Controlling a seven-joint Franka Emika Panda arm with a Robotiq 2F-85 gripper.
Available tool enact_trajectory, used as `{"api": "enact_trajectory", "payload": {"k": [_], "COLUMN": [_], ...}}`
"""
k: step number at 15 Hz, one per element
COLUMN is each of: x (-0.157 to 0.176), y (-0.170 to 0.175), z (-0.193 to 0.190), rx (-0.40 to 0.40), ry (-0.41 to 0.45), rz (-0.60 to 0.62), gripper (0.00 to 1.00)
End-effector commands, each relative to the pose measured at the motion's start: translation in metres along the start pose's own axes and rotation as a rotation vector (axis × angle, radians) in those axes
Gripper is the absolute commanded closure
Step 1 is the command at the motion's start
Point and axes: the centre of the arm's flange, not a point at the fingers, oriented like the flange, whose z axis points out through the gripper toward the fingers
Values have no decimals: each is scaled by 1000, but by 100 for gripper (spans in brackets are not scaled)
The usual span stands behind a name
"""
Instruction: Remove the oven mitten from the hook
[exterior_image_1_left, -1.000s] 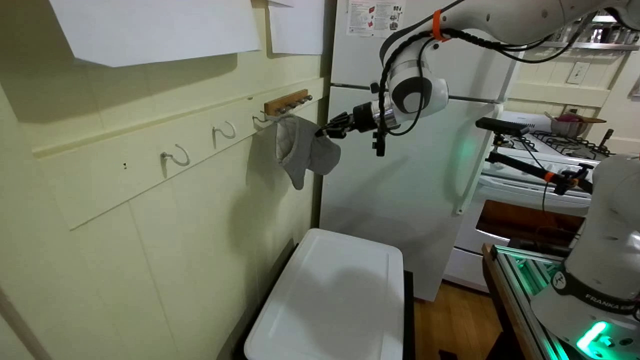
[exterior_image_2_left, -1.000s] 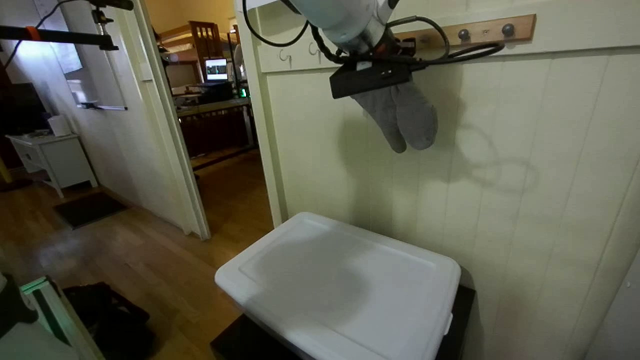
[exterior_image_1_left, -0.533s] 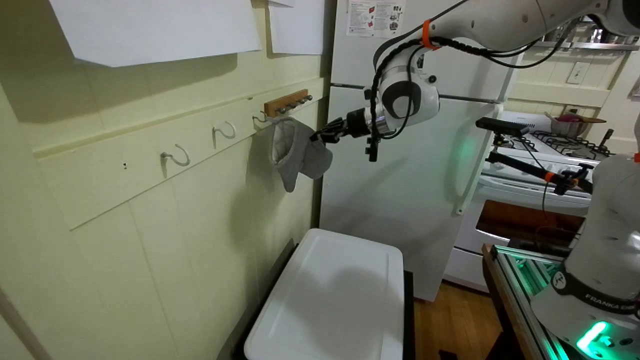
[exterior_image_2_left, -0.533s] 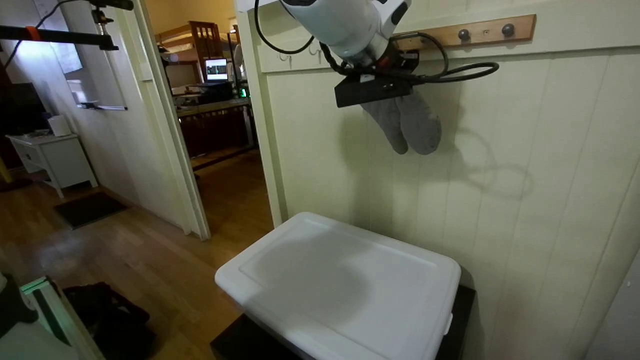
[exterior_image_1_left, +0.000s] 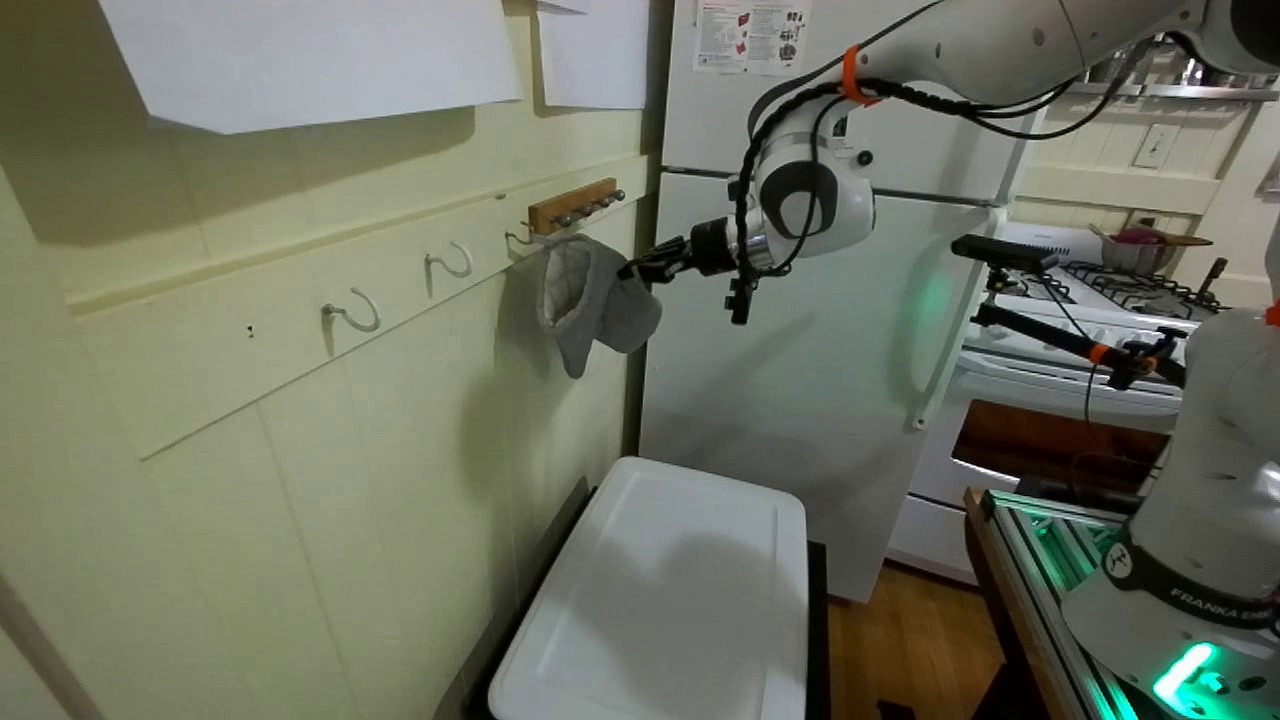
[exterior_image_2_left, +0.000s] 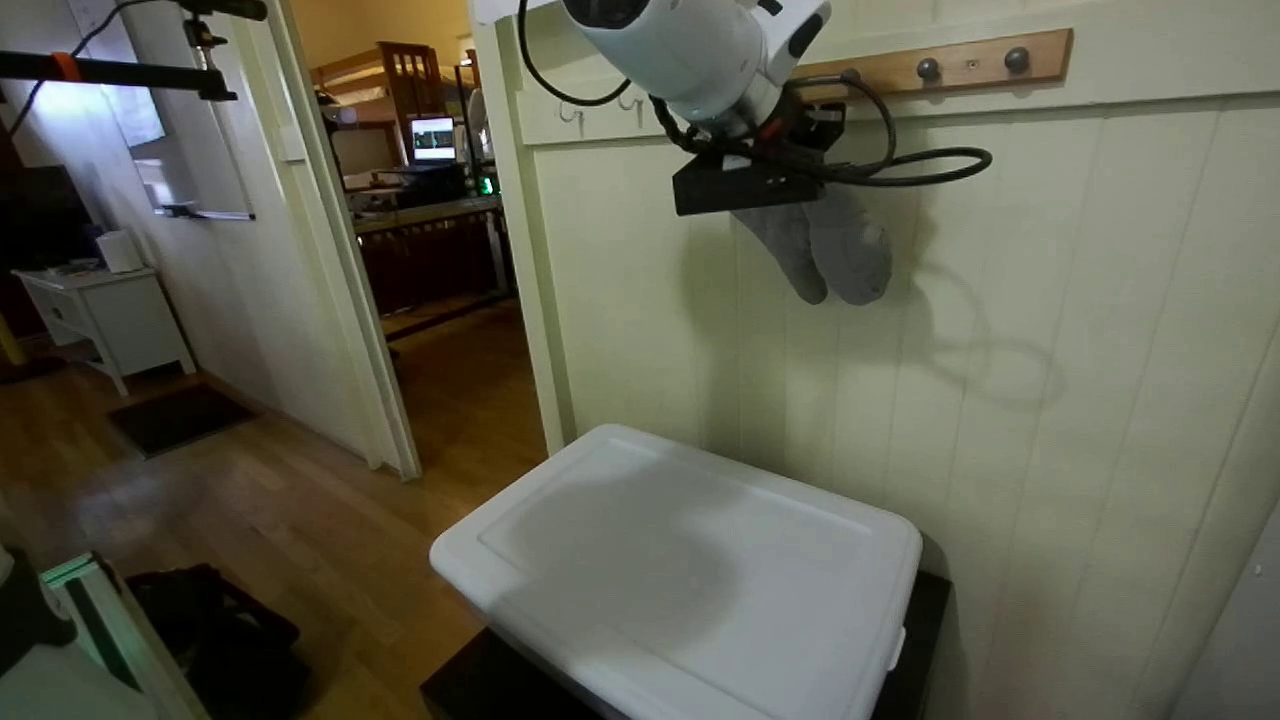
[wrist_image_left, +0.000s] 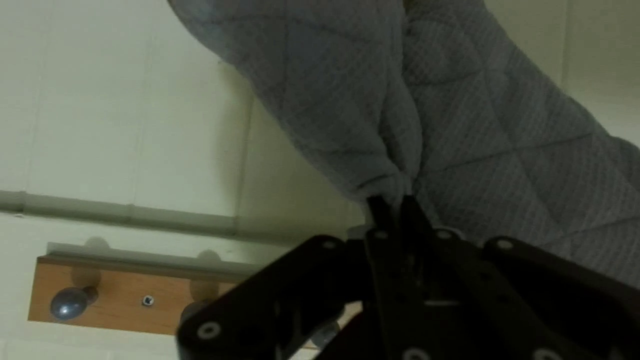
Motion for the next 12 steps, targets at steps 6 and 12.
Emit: {"api": "enact_trajectory", "payload": {"k": [6, 12], "x": [14, 16], "y": [30, 34], "z": [-39, -40], "rx": [-95, -102], "ry": [38, -64], "rz": [16, -20], "gripper": [98, 98]}}
